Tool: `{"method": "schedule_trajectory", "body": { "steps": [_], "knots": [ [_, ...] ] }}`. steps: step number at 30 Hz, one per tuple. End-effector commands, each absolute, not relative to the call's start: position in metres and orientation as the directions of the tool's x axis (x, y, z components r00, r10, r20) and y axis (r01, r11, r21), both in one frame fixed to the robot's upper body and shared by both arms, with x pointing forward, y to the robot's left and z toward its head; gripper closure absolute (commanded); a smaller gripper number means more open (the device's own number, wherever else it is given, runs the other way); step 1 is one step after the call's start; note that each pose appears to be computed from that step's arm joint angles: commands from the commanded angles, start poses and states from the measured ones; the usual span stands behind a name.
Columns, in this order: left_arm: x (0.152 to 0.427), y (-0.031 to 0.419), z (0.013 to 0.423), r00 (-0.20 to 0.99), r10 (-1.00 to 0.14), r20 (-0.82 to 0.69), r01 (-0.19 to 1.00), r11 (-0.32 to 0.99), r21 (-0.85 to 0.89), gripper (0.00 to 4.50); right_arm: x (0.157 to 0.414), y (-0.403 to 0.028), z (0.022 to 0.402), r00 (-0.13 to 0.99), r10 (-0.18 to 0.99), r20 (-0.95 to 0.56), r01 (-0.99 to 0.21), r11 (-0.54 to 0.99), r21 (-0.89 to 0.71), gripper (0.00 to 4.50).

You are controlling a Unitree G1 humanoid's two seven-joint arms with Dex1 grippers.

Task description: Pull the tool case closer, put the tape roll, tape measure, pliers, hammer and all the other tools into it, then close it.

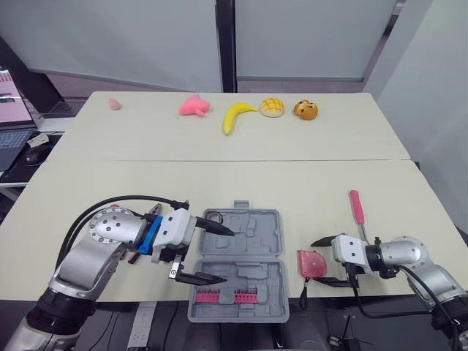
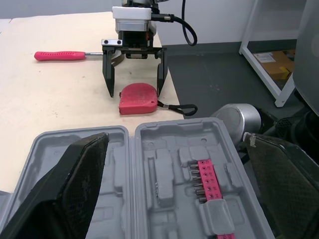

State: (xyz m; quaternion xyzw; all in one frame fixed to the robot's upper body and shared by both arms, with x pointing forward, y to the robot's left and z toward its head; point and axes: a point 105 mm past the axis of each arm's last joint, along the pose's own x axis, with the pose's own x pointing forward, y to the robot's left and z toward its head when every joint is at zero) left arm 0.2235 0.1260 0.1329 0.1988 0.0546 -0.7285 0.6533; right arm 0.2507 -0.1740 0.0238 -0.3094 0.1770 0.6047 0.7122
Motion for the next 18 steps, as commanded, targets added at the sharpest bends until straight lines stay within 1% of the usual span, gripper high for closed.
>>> {"method": "schedule_trajectory", "body": {
  "steps": [1, 4, 7, 9, 10, 14, 18],
  "knots": [
    [0.221, 0.126, 0.14, -0.074, -0.93, -0.361, 0.964, -0.159, 0.212, 0.0, 0.253, -0.169, 0.028, 0.204, 0.761, -0.615, -0.966, 0.053, -0.254, 0.01],
    [0.221, 0.127, 0.139, -0.073, -0.929, -0.363, 0.965, -0.158, 0.211, 0.0, 0.254, -0.168, 0.026, 0.201, 0.763, -0.615, -0.966, 0.052, -0.252, 0.01],
    [0.222, 0.127, 0.139, -0.07, -0.929, -0.365, 0.965, -0.156, 0.211, 0.0, 0.256, -0.167, 0.025, 0.205, 0.762, -0.614, -0.966, 0.056, -0.252, 0.63],
    [0.223, 0.127, 0.139, -0.069, -0.929, -0.365, 0.965, -0.155, 0.211, 0.0, 0.257, -0.167, 0.024, 0.208, 0.761, -0.614, -0.965, 0.058, -0.255, 1.27],
    [0.223, 0.127, 0.138, -0.068, -0.929, -0.364, 0.965, -0.154, 0.211, 0.0, 0.257, -0.167, 0.025, 0.212, 0.762, -0.612, -0.964, 0.059, -0.26, 1.34],
    [0.225, 0.128, 0.137, -0.053, -0.932, -0.359, 0.967, -0.138, 0.216, 0.0, 0.258, -0.167, 0.032, 0.23, 0.764, -0.602, -0.954, 0.054, -0.295, 1.34],
    [0.23, 0.136, 0.137, 0.002, -0.932, -0.363, 0.97, -0.086, 0.226, 0.0, 0.26, -0.172, 0.051, 0.271, 0.754, -0.598, -0.934, 0.055, -0.354, 1.34]
  ]
}}
